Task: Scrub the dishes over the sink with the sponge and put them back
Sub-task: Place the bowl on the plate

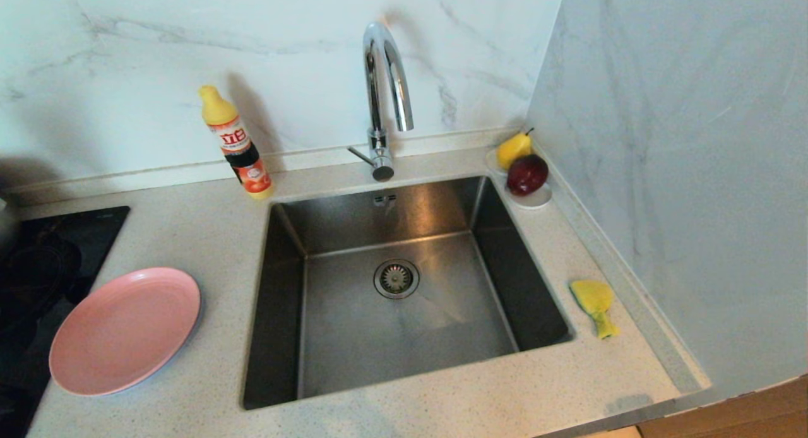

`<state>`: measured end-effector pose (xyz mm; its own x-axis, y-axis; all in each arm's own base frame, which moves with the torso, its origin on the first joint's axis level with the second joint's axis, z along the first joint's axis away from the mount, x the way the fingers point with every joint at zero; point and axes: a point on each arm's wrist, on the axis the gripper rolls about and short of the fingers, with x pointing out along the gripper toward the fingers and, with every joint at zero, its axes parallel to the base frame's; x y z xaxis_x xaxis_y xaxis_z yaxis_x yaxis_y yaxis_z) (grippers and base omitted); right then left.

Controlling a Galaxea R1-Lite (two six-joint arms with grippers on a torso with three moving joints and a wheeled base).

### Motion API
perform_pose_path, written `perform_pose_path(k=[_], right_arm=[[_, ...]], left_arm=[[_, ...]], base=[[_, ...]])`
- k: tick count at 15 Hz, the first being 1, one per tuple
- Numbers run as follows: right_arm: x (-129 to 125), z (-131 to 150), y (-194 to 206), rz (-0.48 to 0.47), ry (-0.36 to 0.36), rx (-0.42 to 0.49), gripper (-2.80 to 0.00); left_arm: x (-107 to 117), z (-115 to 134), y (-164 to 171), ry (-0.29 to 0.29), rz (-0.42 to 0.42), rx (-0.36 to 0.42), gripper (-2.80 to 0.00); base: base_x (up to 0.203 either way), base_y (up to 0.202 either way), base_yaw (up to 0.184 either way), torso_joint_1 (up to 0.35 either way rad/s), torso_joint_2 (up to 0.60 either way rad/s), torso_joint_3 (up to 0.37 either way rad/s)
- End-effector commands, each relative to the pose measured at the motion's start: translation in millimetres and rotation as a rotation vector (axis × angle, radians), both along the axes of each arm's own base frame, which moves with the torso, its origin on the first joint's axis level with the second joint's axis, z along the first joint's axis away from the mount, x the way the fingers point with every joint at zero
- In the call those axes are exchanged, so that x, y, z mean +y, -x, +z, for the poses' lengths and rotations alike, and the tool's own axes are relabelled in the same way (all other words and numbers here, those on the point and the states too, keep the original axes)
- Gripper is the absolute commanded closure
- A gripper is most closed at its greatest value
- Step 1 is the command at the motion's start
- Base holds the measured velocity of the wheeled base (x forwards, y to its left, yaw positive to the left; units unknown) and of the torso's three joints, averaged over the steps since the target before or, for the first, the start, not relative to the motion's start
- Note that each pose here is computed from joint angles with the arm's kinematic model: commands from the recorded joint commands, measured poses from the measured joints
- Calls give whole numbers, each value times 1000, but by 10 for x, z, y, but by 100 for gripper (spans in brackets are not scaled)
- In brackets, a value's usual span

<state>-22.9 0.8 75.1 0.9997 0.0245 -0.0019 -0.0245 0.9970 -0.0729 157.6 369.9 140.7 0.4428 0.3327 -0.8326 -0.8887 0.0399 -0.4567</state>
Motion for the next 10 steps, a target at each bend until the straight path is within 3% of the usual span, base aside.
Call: perform_pose_path(k=[1, 10], right_arm=[[0, -4, -2, 0, 1, 3, 0], [0, -4, -2, 0, 1, 3, 0]], left_arm=[[28, -62, -10, 16, 2, 4, -280], [24, 352, 9, 19, -33, -89, -280]], base=[[0, 0, 0, 0, 0, 0], [0, 0, 0, 0, 0, 0]])
